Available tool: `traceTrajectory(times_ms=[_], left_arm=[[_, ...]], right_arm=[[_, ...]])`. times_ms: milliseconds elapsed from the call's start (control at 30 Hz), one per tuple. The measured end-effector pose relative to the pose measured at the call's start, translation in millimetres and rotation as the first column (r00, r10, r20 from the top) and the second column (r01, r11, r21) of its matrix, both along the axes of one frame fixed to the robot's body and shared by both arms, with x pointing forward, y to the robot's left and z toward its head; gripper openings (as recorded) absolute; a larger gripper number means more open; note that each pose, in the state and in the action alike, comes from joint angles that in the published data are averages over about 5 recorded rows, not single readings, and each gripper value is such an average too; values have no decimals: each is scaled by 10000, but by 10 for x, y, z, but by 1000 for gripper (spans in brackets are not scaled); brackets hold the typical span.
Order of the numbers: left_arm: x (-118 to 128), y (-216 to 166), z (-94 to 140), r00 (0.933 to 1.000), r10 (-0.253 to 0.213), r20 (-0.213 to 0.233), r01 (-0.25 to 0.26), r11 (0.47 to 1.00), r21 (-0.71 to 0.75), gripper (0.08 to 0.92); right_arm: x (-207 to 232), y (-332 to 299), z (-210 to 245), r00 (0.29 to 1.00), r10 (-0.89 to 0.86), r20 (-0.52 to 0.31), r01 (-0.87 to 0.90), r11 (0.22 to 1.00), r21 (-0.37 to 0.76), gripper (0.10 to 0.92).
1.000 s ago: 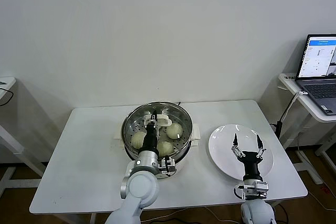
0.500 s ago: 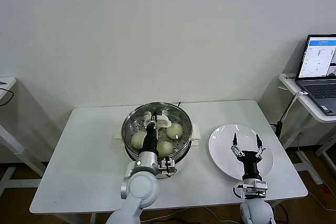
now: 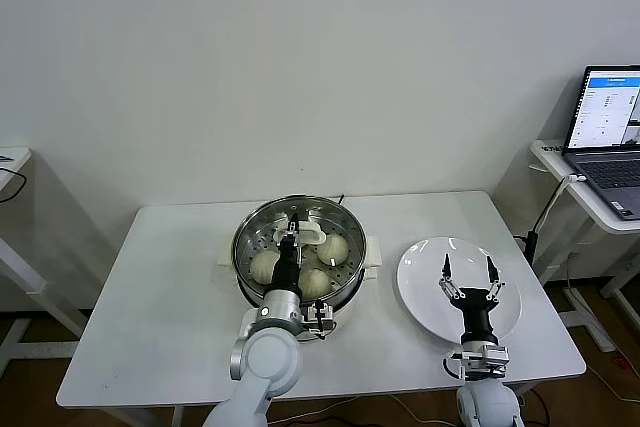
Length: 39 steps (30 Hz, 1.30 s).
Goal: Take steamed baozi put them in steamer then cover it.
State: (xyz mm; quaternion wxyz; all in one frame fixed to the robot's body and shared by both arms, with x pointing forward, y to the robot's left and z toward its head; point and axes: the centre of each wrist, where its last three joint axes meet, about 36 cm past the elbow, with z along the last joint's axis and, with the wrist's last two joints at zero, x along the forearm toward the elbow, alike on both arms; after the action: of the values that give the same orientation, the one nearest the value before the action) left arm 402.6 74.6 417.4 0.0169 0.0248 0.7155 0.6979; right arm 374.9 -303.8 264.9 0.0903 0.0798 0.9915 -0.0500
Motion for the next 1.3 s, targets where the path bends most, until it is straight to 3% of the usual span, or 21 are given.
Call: traceTrajectory(times_ms=[133, 800, 1033, 1300], left_arm=[[-15, 5, -2, 10000, -7, 24, 7, 10000, -4, 227], [-323, 89, 155, 9989, -411, 224, 418, 9987, -303, 783], [-501, 210, 260, 9980, -561, 305, 577, 9970, -523, 822], [-673, 555, 495, 9954, -588, 757, 694, 9869, -1458, 823]], right_arm=[[-7, 9, -6, 10000, 16, -17, -16, 10000, -3, 823], [23, 68, 30, 9999, 111, 76, -111, 9999, -23, 823], [19, 70, 66, 9998, 207, 40, -207, 9998, -73, 823], [-1, 96, 141, 9992, 211, -353, -209, 9998, 54, 823]])
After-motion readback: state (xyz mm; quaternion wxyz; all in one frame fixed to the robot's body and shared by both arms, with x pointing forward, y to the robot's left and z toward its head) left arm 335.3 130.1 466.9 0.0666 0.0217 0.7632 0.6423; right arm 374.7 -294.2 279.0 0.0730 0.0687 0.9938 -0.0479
